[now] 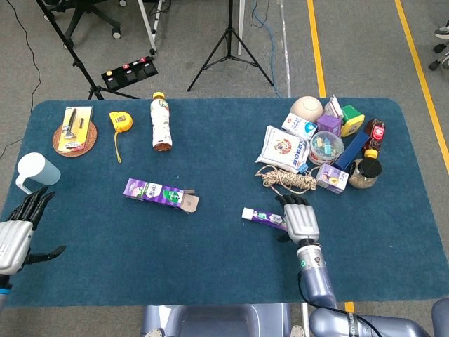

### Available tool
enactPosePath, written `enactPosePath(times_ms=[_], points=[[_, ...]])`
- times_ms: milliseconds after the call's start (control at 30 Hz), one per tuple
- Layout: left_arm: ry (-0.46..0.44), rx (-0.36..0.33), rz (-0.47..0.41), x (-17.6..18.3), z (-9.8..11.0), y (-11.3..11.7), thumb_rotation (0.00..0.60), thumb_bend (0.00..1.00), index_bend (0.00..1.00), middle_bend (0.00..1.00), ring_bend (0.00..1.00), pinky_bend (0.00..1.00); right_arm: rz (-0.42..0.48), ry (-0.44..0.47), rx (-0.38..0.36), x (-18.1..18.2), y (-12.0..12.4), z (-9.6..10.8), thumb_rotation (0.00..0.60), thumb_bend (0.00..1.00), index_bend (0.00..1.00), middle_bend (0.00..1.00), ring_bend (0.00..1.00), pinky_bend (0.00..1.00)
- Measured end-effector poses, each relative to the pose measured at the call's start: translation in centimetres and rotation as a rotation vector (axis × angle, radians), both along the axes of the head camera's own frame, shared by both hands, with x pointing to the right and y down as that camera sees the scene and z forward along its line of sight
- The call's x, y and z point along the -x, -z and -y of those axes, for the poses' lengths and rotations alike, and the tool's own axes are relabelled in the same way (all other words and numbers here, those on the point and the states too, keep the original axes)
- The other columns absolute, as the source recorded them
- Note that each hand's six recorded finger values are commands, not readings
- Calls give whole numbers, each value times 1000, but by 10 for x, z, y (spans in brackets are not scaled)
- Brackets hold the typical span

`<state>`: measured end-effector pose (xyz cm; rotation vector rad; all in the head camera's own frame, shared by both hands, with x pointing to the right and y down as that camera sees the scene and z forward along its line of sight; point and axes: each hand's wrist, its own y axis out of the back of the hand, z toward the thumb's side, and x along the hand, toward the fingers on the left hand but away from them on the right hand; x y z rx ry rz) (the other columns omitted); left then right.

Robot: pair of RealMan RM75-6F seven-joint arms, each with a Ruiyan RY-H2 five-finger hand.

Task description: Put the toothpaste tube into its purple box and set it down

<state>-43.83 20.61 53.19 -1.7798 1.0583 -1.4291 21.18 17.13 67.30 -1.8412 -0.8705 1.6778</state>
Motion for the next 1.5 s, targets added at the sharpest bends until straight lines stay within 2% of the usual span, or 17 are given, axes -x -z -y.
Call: enactPosePath(times_ms=[400,700,1033,1233,1500], points=[[6,8,6,1,2,-2,600,77,0,0,0,165,-35,-18,-30,10,-18,1,600,0,291,319,261,266],[2,16,14,1,3,-5,600,79,0,0,0,165,-62,-9,-31,14,-34,-3,600,6,344,357,308,379],[3,23,21,0,3,-8,600,82,0,0,0,167,-51,-26,-37,20,-39,0,600,125,414,413,373,450],[10,28,23,1,4,-9,600,82,0,0,0,170,-38,-53,-50,18,-43,2,600,163,428,434,397,477],[12,36,26,1,5,-11,600,82,0,0,0,171,-60,-30,-70,25,-50,1,600,247,494,519,482,561]])
